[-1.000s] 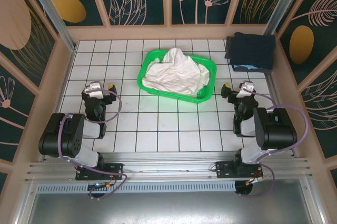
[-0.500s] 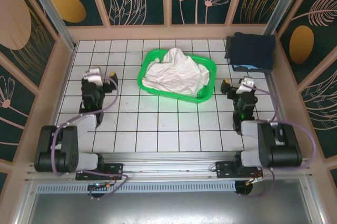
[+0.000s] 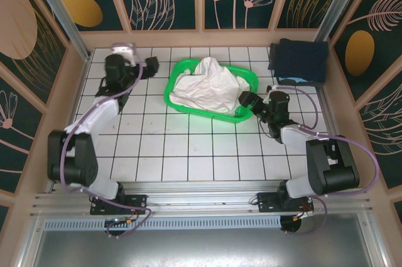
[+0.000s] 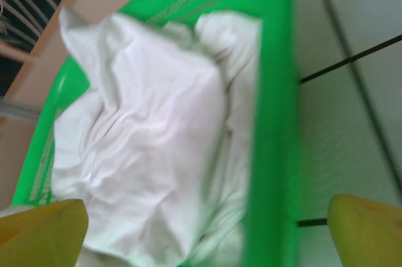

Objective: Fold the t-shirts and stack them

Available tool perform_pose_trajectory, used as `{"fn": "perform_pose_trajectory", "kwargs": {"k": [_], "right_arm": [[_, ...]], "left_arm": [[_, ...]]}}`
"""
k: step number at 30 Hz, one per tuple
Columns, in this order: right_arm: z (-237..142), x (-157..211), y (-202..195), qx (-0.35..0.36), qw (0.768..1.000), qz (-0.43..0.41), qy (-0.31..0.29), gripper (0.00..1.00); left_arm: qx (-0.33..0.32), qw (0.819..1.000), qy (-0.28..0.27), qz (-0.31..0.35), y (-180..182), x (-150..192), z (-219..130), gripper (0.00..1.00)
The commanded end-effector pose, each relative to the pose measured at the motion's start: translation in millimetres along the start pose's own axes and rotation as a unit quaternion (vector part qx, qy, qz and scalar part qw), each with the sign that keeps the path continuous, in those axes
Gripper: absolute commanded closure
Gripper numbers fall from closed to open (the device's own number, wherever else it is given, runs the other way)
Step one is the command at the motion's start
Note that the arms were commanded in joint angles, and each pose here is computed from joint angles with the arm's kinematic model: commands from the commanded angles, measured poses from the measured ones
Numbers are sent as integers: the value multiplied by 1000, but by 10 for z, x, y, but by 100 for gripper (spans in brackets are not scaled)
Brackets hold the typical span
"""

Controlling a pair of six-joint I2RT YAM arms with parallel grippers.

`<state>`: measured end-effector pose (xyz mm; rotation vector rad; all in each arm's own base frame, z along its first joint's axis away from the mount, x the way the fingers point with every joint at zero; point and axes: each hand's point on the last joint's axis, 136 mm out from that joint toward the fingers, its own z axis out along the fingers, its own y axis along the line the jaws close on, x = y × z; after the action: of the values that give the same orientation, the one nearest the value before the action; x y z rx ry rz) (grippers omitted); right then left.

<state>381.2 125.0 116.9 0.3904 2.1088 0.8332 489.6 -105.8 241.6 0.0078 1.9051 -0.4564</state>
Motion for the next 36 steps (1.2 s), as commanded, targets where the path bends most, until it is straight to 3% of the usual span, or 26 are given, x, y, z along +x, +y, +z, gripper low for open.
{"fn": "perform_pose_trajectory", "kwargs": {"k": [1,3,6,11,15,18,22,25,29,36], "right_arm": [[17,-43,-92,41,999,9,5,17],[54,-59,-58,44,999,-3,4,29],[179,-75,0,47,999,-17,17,47],[510,-142,163,29,997,-48,47,54],[885,-177,280,23,992,-90,88,53],[1110,-289,378,24,988,-118,100,46],[1216,-516,511,22,985,-143,92,33],[1083,-695,476,45,986,-143,72,24],[739,-762,203,56,992,-90,71,1],[153,-627,-257,84,994,-41,59,1]], "left_arm": [[38,993,105,46,-276,473,282,1],[69,989,128,37,-322,669,471,1],[96,983,156,22,-381,823,586,18],[76,980,181,17,-307,987,467,18],[0,988,148,47,-118,754,74,13],[-54,988,119,76,1,560,-247,9],[18,979,118,166,-473,695,-496,1],[70,958,139,242,-907,975,-463,1],[115,919,199,322,-1216,1332,-242,6],[132,854,282,417,-1389,1833,275,16]]}}
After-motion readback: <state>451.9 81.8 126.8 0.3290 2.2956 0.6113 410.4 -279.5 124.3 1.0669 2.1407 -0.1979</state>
